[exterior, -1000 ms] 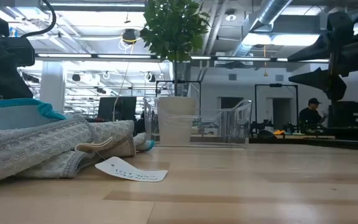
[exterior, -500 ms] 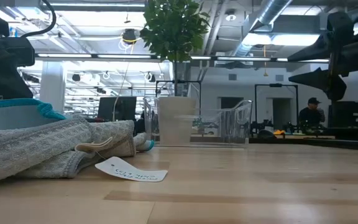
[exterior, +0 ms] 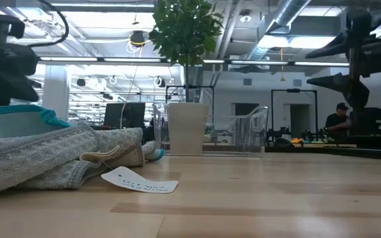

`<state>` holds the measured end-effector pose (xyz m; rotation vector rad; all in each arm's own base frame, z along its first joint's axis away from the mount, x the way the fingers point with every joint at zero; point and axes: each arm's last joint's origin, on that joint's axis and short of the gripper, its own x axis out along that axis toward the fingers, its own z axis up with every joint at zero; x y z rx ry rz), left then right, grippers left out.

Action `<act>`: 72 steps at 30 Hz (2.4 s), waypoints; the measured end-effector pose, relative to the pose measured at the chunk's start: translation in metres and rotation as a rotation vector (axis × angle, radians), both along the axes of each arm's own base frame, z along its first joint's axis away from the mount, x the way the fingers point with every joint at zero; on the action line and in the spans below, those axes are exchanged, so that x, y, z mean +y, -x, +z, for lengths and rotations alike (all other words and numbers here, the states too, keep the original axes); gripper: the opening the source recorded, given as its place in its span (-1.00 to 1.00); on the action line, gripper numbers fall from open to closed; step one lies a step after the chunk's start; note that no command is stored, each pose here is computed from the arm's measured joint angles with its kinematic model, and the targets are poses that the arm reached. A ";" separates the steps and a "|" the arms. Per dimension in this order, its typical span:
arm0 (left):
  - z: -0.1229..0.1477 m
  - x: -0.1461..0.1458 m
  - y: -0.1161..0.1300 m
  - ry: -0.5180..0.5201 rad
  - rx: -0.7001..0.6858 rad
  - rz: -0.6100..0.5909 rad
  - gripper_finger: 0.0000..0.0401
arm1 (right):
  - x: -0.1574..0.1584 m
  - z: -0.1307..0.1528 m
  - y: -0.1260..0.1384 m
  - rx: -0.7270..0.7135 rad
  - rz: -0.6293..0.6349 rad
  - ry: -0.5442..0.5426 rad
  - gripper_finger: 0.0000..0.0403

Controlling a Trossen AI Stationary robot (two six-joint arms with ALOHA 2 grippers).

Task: Fold microfiber towels
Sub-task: Fold the light blue microfiber cloth

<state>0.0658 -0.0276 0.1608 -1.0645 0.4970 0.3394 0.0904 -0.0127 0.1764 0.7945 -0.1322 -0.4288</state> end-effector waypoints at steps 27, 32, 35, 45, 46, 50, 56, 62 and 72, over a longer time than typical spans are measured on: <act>0.010 0.009 -0.004 -0.089 -0.230 0.442 -0.98 | -0.002 0.000 0.001 -0.081 -0.074 -0.159 0.50; 0.023 0.003 -0.013 -0.061 -0.337 0.445 -0.98 | 0.000 0.016 0.000 -0.213 0.014 -0.106 0.50; 0.045 -0.002 -0.022 -0.053 -0.485 0.448 -0.98 | 0.001 0.030 0.000 -0.324 0.040 -0.034 0.50; 0.105 -0.008 -0.028 -0.109 -0.886 0.368 -0.98 | 0.002 0.085 -0.020 -0.255 0.082 0.117 0.50; 0.108 -0.010 -0.028 -0.116 -0.928 0.330 -0.98 | 0.003 0.093 -0.025 -0.237 0.106 0.141 0.50; 0.114 -0.015 -0.033 -0.134 -1.023 0.236 -0.95 | 0.006 0.128 -0.051 -0.145 0.226 0.232 0.50; 0.122 -0.029 -0.051 -0.198 -0.954 0.184 -0.61 | 0.024 0.154 -0.099 0.238 0.480 0.276 0.50; 0.144 -0.056 -0.077 -0.141 -0.905 -0.194 -0.06 | 0.050 0.161 -0.123 0.591 0.689 0.255 0.50; 0.144 -0.105 -0.099 0.088 -0.178 -0.641 0.12 | 0.085 0.152 -0.137 0.657 0.810 0.299 0.50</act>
